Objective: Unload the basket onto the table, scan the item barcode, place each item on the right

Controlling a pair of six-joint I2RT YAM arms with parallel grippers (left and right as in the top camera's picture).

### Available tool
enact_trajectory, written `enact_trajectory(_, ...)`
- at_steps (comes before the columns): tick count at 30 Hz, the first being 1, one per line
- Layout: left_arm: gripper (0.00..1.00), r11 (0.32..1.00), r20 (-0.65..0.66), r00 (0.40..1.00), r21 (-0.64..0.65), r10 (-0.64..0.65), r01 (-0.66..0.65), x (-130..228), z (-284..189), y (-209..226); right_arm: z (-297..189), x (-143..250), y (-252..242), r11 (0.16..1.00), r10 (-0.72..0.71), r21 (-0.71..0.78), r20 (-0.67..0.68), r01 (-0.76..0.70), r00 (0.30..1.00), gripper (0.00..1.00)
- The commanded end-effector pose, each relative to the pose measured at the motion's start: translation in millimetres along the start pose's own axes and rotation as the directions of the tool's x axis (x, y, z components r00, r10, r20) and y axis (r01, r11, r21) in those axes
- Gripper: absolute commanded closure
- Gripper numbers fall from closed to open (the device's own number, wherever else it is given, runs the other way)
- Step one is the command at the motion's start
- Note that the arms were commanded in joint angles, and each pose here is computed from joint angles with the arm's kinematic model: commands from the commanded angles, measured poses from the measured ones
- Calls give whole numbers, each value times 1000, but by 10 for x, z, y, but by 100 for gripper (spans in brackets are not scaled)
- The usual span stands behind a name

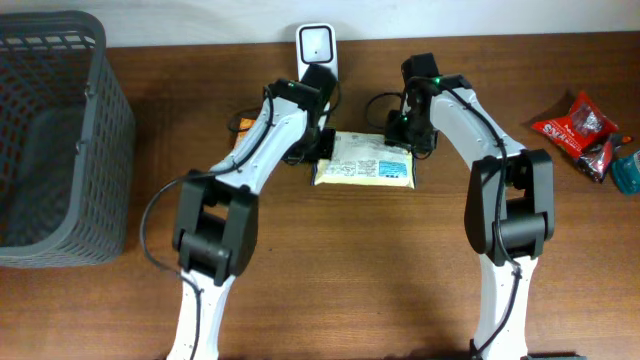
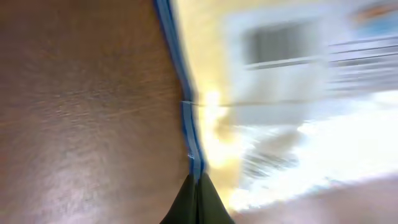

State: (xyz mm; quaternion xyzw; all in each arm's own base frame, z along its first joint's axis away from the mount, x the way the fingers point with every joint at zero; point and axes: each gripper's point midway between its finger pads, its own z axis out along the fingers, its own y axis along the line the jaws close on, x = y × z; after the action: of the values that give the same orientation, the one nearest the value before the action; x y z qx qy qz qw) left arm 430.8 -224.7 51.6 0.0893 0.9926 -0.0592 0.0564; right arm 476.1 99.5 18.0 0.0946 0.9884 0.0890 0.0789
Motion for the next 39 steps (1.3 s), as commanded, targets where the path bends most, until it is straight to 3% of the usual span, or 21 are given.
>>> enact_trajectory(1,100,999,173,985,46,-19,11,-262,-519,-128,-220,-136,256,995,-28,-97,22,30,999,53)
enact_trajectory(6,100,987,239,971,162,-15,-25,-459,-526,-360,-557,-64,315,995,-22,-98,-38,18,999,54)
enact_trajectory(9,100,981,187,981,193,-52,15,-360,-245,-385,-466,214,194,998,-13,-58,-146,5,989,63)
enact_trajectory(14,100,977,90,995,212,-48,27,-208,309,-417,-183,465,62,999,-7,-33,-216,0,976,61)
enact_trajectory(16,100,991,66,996,119,-64,56,-161,483,-199,-68,506,10,1000,-7,-21,-216,3,976,59)
enact_trajectory(17,100,995,75,993,-25,-94,96,-132,494,71,-1,508,27,999,-31,-30,-204,26,979,58)
enact_trajectory(18,100,990,85,990,-83,-110,117,-124,480,178,51,490,66,997,-68,-43,-184,61,981,57)
enact_trajectory(22,100,929,106,981,-319,-161,187,-15,374,632,149,487,389,984,-168,-81,-123,159,978,55)
enact_trajectory(25,100,906,113,973,-356,-200,228,3,196,814,186,559,703,974,-214,-100,-94,204,972,53)
enact_trajectory(31,100,922,264,939,-258,-220,289,-201,-672,813,172,573,675,989,-151,-21,-83,150,985,51)
enact_trajectory(35,100,976,187,964,-75,-190,206,-171,-567,457,121,569,343,999,-48,4,-143,49,989,58)
enact_trajectory(37,100,987,141,978,59,-156,149,-141,-392,184,96,606,351,999,-34,-29,-171,29,985,57)
enact_trajectory(39,100,987,137,980,91,-146,135,-118,-261,104,56,593,382,999,-36,-42,-165,30,986,55)
